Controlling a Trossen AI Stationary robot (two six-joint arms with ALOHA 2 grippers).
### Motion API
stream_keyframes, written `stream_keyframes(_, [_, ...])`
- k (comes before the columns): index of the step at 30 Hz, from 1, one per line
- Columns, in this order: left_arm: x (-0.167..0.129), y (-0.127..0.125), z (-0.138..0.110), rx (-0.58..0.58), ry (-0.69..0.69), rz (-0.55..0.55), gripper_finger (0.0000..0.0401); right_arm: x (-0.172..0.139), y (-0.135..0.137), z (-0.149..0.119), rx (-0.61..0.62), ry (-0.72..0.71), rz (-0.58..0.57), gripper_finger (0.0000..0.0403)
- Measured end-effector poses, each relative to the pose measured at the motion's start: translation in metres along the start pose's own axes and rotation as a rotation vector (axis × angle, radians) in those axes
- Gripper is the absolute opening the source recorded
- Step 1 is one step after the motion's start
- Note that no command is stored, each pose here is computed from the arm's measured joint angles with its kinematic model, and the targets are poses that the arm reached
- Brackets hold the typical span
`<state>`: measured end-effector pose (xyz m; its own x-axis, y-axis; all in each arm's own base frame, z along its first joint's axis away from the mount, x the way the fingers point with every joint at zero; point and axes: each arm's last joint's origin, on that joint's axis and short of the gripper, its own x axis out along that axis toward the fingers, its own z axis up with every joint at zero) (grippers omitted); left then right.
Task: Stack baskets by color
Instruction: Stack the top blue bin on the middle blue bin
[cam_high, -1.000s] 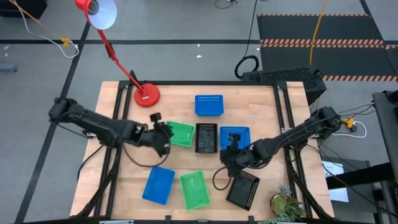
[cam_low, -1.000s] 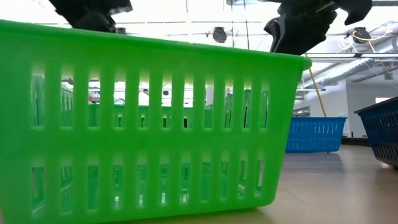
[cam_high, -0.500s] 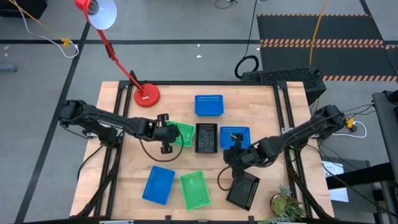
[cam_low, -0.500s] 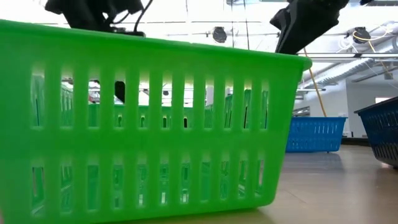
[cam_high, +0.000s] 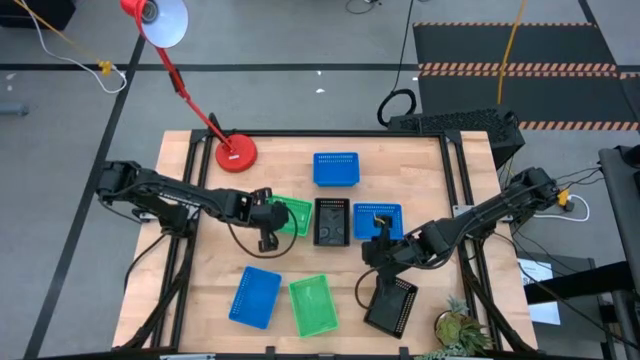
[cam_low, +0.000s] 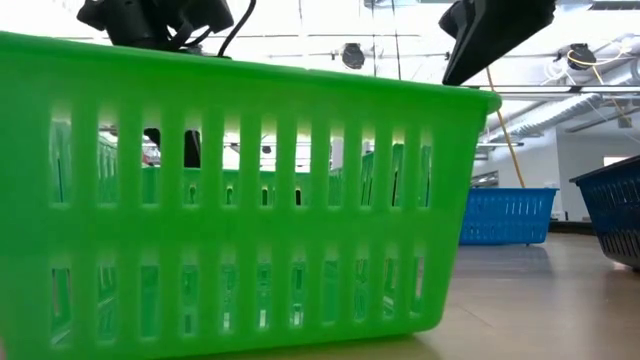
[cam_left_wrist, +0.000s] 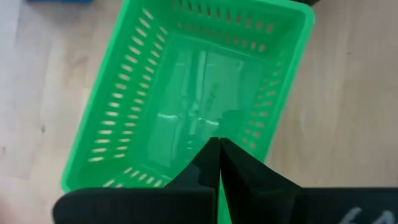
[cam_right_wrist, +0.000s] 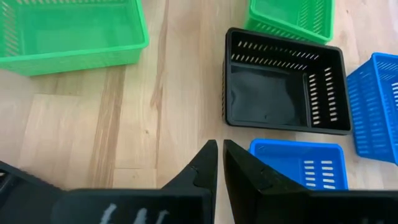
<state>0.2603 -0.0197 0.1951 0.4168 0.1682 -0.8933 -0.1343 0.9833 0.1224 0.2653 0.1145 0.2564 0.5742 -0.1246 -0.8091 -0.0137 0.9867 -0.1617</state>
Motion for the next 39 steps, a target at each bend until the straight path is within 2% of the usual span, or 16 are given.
stream_keyframes(4, [-0.0003,-0.0010,-0.0007,-0.010,0.005,-0.005,0.0004,0.0001,0.0001,0.0002,0.001,-0.002,0.000,0.0018])
stream_keyframes(10, [-0.0003,-0.0016,-0.0026,-0.048,0.029,-0.031,0.0015,0.0000,0.0000,0.0002,-0.003,-0.003,-0.001,0.0018])
stream_keyframes(16, [-0.0004,-0.0025,-0.0028,-0.059,0.037,-0.063,0.0003,0.0002,0.0001,0.0001,-0.003,-0.002,-0.001,0.0018])
stream_keyframes(21, [-0.0004,-0.0029,-0.0030,-0.080,0.042,-0.076,0.0013,0.0002,0.0001,0.0001,-0.003,-0.002,-0.001,0.0018])
stream_keyframes(39, [-0.0013,-0.0078,-0.0038,-0.111,0.049,-0.113,0.0006,0.0002,0.0001,0.0002,-0.002,-0.002,0.002,0.0018])
